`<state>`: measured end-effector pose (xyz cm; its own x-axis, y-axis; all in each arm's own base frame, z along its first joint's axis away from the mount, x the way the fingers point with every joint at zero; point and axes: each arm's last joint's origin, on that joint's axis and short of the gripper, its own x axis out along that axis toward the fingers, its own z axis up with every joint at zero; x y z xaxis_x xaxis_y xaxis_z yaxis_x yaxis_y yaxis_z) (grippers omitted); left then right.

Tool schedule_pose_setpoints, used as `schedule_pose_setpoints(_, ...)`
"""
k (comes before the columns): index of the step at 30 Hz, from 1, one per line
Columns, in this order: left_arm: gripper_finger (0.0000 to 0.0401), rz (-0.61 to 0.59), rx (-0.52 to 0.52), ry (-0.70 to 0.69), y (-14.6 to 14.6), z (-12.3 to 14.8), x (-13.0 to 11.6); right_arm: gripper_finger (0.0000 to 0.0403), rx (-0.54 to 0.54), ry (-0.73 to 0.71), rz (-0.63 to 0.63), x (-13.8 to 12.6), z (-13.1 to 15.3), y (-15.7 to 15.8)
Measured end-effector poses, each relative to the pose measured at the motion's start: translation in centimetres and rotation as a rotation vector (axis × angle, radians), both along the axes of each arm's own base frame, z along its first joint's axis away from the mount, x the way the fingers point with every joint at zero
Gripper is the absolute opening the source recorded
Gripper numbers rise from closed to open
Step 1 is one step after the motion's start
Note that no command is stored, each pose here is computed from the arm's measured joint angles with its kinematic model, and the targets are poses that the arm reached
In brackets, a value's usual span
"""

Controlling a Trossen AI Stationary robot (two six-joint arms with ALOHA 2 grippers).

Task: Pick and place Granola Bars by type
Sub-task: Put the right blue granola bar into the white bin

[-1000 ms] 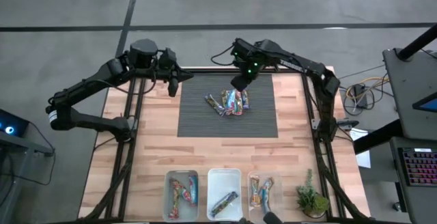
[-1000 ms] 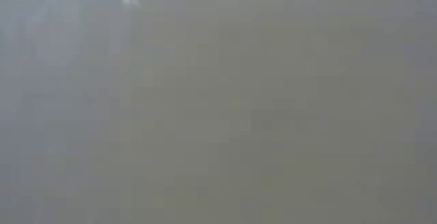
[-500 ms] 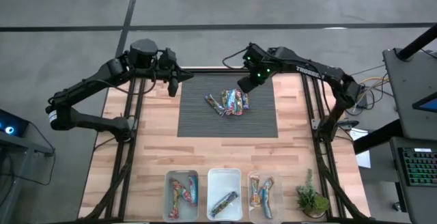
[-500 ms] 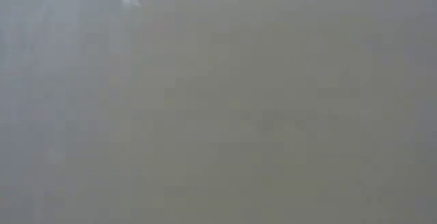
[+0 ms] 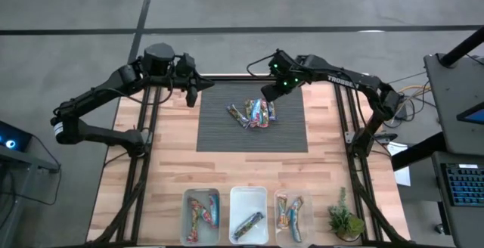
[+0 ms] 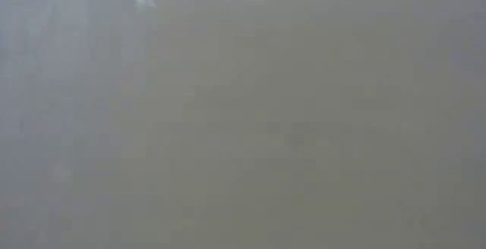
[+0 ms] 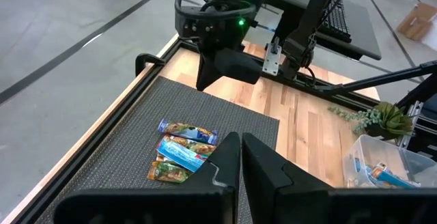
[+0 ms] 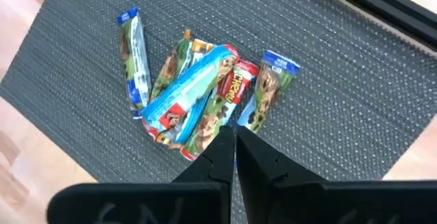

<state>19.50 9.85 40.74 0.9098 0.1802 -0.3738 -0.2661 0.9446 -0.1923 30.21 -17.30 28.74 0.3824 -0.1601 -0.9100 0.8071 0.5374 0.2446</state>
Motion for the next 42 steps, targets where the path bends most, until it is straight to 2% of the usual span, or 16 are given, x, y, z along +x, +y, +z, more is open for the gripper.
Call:
schedule_pose_setpoints(6,0.0000,0.000,-0.001,0.000,0.0,0.0,0.0,0.0036,0.004,0.000,-0.015,0.0,-0.2,0.0)
schedule_pose_setpoints(18,0.0000,0.007,-0.017,-0.003,0.0,0.0,0.0,0.0171,0.007,0.002,-0.086,0.0,-1.4,-0.1)
schedule_pose_setpoints(27,0.0000,0.008,-0.019,-0.003,0.0,0.0,0.0,0.0245,0.023,0.015,-0.100,-0.2,-2.4,0.0)
schedule_pose_setpoints(34,0.0000,0.016,-0.038,-0.008,0.0,0.0,0.0,0.0280,0.033,0.012,-0.123,-0.2,-3.7,0.1)
schedule_pose_setpoints(42,0.0000,0.016,-0.038,-0.008,0.0,0.0,0.0,0.0295,0.032,0.005,-0.112,-0.1,-4.3,0.4)
